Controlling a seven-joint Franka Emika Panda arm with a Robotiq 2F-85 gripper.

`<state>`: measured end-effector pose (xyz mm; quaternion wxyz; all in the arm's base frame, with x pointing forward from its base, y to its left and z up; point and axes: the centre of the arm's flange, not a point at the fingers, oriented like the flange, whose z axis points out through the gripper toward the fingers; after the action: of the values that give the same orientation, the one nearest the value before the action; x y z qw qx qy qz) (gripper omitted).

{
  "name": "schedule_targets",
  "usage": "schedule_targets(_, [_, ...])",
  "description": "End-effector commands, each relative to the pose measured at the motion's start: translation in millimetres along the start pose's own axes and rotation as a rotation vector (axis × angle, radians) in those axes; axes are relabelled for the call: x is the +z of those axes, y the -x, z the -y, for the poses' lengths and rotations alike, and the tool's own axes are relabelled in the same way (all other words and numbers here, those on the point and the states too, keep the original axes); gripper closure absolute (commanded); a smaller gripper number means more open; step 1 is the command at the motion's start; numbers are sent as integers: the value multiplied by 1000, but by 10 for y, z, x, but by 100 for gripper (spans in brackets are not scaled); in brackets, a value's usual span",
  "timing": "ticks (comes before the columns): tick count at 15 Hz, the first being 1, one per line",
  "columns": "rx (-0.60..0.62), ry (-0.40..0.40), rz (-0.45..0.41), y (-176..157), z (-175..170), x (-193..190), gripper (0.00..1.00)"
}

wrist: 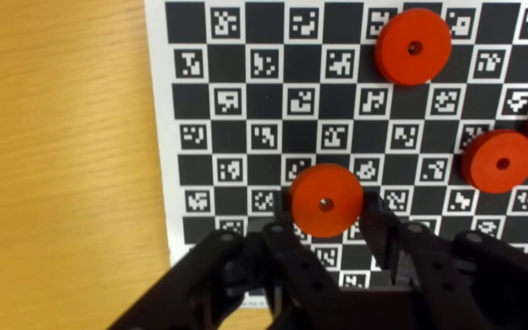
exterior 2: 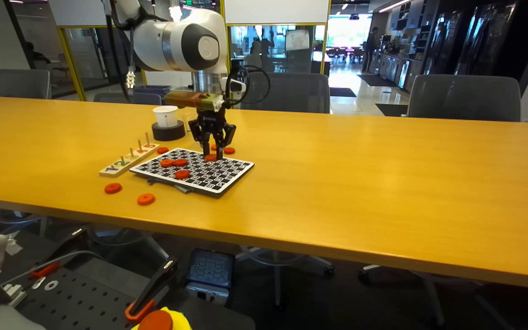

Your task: Pick up all the orange objects from the checkers board and the table, and put them in two cups

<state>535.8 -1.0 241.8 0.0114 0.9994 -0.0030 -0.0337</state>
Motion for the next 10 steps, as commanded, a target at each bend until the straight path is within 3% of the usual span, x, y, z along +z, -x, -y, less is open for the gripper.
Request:
schedule_targets(1, [-45, 57, -51, -196, 240, -548, 78])
schedule_targets(5, [-130, 56, -129, -506, 581, -903, 78])
schedule_targets(10, [-184, 25, -199, -778, 936, -1070, 78])
